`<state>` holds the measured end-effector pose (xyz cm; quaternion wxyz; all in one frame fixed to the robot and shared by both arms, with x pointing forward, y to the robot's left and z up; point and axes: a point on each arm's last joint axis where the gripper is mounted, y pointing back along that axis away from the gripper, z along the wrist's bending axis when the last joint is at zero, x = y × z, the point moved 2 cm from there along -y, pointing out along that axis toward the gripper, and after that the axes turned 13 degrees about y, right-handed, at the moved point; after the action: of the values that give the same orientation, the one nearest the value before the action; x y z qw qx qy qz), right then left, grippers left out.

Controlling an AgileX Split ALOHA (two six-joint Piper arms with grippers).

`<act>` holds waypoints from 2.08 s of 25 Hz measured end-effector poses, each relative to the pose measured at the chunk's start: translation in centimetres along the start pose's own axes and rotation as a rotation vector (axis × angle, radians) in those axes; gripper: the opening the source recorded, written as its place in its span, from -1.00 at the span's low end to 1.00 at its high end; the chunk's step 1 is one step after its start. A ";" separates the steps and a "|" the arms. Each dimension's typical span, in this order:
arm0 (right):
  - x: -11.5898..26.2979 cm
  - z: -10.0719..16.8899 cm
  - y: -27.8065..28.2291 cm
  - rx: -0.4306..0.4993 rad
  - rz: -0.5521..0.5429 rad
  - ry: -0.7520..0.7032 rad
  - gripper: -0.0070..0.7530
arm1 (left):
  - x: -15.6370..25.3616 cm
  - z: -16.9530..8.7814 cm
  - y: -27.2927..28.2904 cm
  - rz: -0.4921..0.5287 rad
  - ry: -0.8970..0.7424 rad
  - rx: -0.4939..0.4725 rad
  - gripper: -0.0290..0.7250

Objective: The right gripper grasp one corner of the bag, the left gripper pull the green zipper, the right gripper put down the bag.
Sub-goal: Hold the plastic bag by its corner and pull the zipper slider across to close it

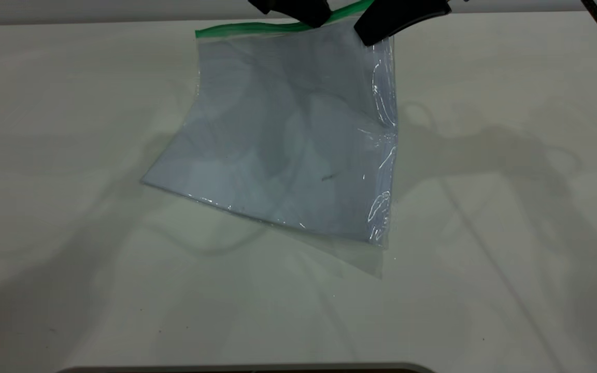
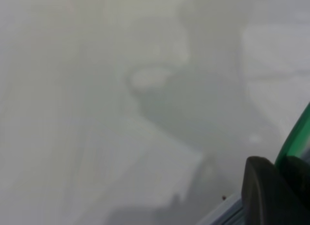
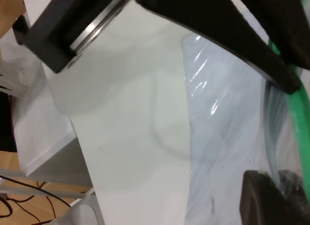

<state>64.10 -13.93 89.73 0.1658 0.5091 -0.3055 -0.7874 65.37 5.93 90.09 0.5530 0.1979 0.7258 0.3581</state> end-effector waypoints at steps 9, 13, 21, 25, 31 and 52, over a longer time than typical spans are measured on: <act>0.1 -0.3 0.0 0.028 0.006 0.003 -0.89 | 1.0 0.8 -1.3 0.011 0.021 -0.038 -0.72; 0.0 -0.4 0.0 0.031 0.002 0.000 -0.89 | 1.3 1.3 -1.0 0.010 0.029 -0.046 -0.72; -0.2 -0.4 0.1 0.032 -0.013 -0.001 -0.89 | 3.0 3.2 0.3 0.010 0.081 -0.063 -0.70; -0.4 -0.4 0.1 0.033 -0.020 0.000 -0.89 | 3.7 4.1 1.0 0.008 0.101 -0.080 -0.69; -0.1 -0.9 0.8 0.037 -0.035 -0.017 -0.89 | 5.5 5.7 1.8 0.013 0.146 -0.101 -0.68; 0.5 -1.5 1.9 0.033 -0.048 -0.039 -0.89 | 11.6 10.7 6.1 0.061 0.240 -0.242 -0.67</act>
<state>65.15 -16.15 90.15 0.1326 0.5033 -0.3095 -0.7958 71.23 21.19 85.52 0.4709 0.1077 0.7319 0.4805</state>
